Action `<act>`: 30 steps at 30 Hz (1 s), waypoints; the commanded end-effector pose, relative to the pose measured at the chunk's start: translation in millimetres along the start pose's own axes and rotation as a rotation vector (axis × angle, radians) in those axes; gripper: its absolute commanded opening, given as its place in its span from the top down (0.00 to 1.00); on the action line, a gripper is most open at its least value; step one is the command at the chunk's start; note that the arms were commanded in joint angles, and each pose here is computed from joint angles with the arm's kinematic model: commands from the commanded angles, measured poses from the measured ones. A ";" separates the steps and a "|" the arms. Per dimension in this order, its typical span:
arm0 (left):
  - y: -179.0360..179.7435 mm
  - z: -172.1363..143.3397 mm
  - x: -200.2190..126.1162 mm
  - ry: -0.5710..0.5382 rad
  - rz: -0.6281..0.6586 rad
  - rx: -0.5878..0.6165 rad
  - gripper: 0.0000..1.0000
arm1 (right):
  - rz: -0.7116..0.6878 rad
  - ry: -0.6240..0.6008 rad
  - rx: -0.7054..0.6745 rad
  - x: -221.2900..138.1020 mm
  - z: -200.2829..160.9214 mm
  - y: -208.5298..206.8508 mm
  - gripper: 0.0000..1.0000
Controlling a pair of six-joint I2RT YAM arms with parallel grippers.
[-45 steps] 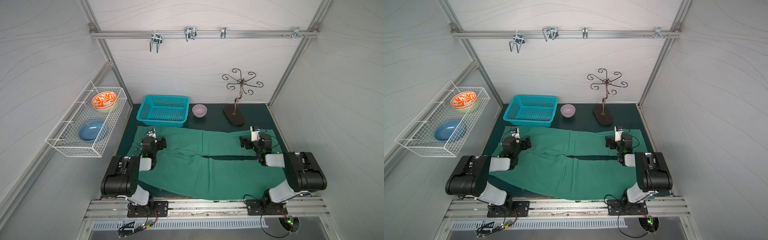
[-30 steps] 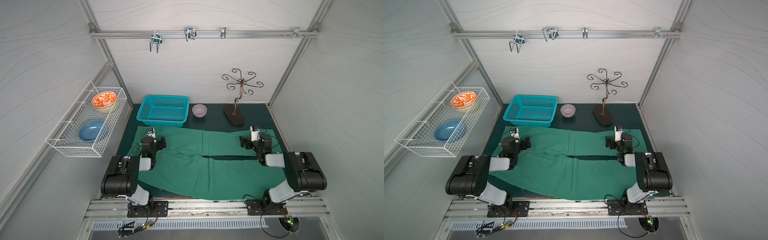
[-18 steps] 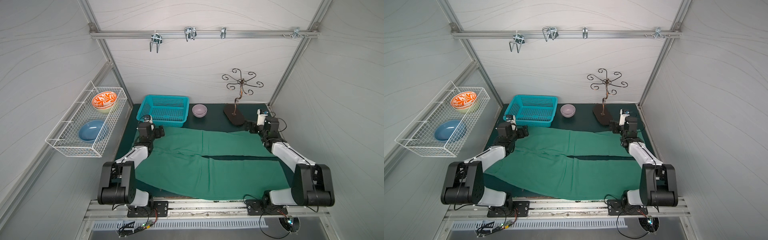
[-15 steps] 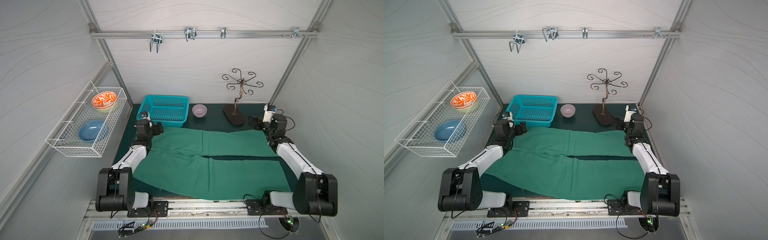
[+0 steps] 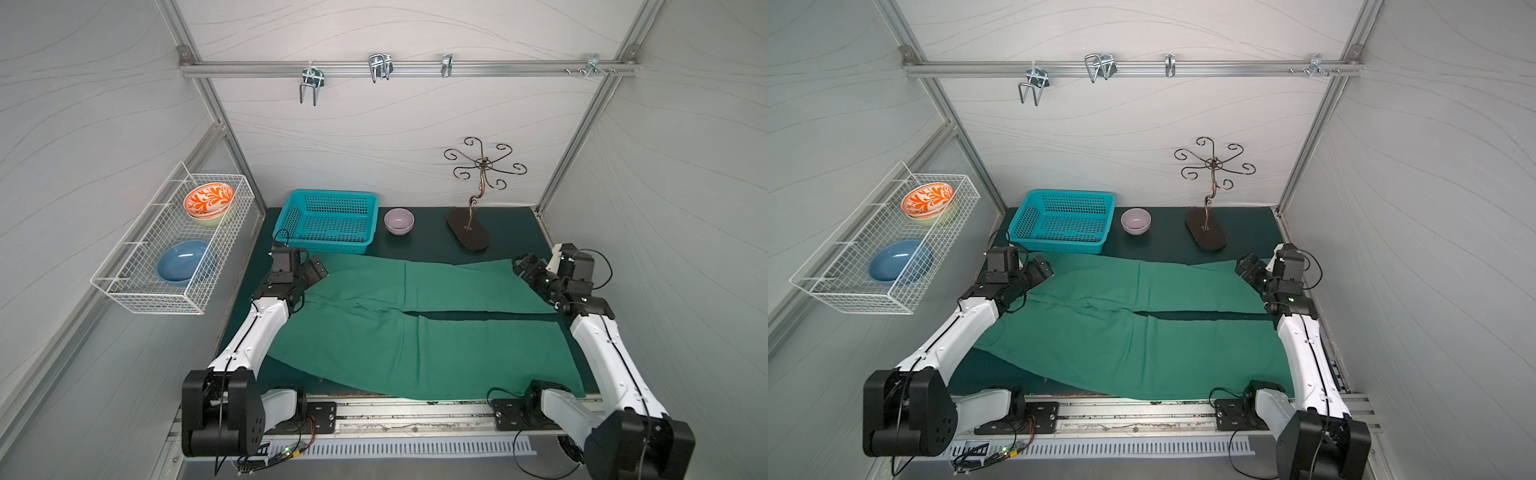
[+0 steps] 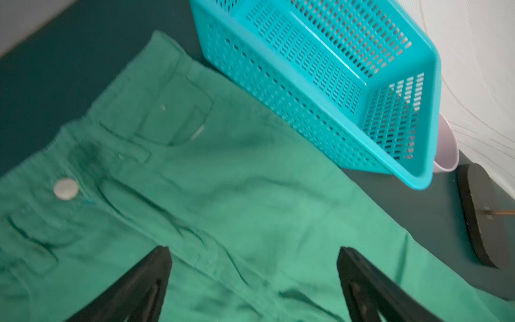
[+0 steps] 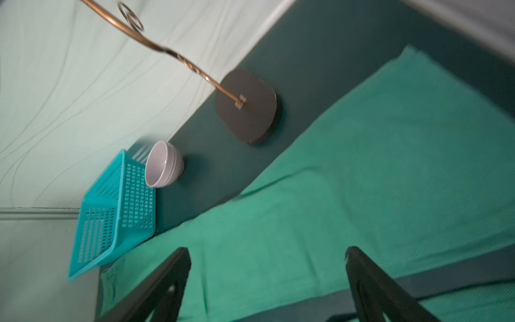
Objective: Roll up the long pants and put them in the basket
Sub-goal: Fold the long pant at the center of the board.
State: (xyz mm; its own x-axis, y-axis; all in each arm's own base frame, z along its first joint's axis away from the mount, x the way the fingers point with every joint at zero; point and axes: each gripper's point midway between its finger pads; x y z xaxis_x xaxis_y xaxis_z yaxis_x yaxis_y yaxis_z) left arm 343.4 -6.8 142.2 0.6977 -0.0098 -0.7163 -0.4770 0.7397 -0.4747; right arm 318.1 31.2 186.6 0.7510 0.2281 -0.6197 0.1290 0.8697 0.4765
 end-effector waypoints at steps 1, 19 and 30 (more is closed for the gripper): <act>-9.9 -36.4 -17.2 0.130 -0.018 -0.058 0.03 | -0.056 0.247 0.000 0.6 -57.6 0.6 0.19; 42.1 -104.6 -28.8 0.300 0.110 -0.237 0.07 | -0.279 0.696 -0.154 3.0 -162.4 -14.5 0.35; 69.2 -95.7 -27.0 0.223 0.268 -0.269 0.02 | -0.390 0.717 0.012 21.9 -201.3 -59.8 0.29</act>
State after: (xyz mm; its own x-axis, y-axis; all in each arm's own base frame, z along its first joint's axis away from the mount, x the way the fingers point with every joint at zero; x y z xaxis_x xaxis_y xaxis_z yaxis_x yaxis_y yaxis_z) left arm 239.9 -31.5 76.6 0.4203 -0.0794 -0.9039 -0.7380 0.5497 -0.3914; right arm 188.9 79.6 27.4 0.0282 0.1506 -0.9882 0.2365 0.9595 0.1529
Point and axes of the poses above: each gripper's point midway between its finger pads, its own x axis out along the fingers, its own y axis along the line the jaws close on, z = x × y, and after that the axes turned 9 degrees about -x, right-handed
